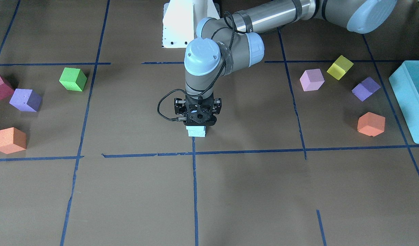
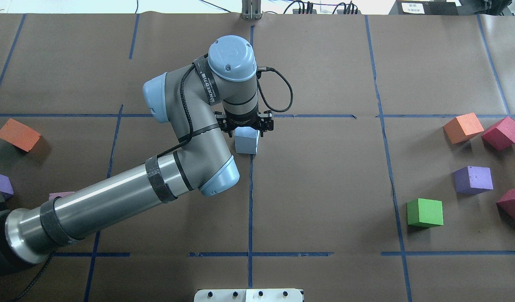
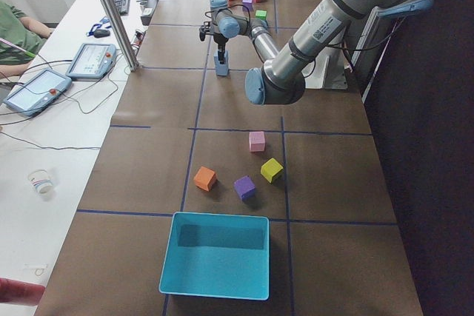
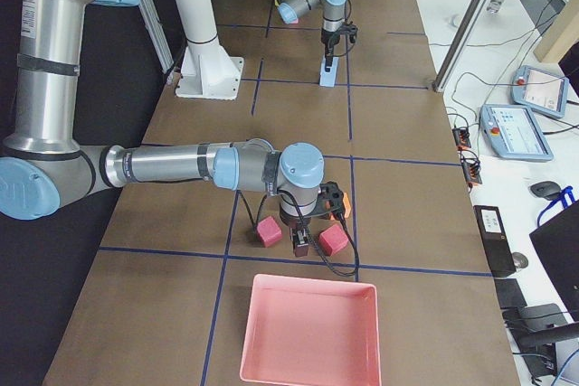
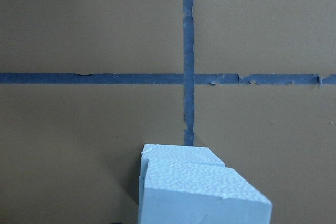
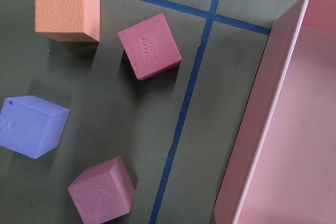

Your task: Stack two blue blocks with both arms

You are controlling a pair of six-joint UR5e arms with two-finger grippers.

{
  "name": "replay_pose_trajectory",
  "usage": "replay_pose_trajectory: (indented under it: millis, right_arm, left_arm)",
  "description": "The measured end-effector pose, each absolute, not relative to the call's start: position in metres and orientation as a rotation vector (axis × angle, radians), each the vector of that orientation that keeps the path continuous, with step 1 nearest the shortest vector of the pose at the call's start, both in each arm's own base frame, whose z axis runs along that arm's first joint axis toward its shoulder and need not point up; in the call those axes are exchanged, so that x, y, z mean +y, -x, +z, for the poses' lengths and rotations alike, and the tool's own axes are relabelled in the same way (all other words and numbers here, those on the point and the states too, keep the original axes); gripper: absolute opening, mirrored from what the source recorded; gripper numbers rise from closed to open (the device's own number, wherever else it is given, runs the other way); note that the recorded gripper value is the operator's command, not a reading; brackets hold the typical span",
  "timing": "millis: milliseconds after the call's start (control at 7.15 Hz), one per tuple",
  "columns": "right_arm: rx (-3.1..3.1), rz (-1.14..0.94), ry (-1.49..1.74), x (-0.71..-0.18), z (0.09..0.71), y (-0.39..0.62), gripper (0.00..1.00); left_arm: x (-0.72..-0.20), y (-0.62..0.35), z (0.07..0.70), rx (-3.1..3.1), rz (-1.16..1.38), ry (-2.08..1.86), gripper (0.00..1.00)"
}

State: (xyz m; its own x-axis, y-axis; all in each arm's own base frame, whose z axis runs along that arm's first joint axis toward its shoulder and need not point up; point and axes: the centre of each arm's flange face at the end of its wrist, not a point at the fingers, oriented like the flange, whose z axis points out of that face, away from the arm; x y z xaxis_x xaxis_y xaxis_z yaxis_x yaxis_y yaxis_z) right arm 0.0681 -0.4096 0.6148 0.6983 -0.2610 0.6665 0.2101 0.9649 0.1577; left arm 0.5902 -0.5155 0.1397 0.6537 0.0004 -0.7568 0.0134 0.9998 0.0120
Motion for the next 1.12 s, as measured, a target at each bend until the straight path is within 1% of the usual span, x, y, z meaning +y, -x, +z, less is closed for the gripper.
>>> replay_pose_trajectory:
  millis: [280,559,699,839,1119]
  right_arm:
    - [-0.754,-0.263,-0.072,-0.41,0.615,-0.068,1.0]
    - [-0.754,-0.263,-0.072,-0.41,0.615,-0.068,1.0]
    - [-0.753,-0.263,-0.071,-0.41,0.615,-0.068,1.0]
    - [-0.753,-0.262,-0.07,-0.41,0.616,-0.068,1.0]
    - [-0.753,-0.261,-0.069,-0.41,0.616,-0.068,1.0]
  left_arm:
    - [-0.523,-0.564,0.125,0.883,-0.014,-0.012,0.99]
    - [-0.527,-0.499,0.117,0.888,0.016,-0.027,0.99]
    - [-0.526,-0.458,0.143,0.871,0.052,-0.059,0.99]
    - [-0.527,-0.414,0.181,0.846,0.096,-0.098,0.99]
    - [-0.542,-0.303,0.283,0.797,0.231,-0.14,0.99]
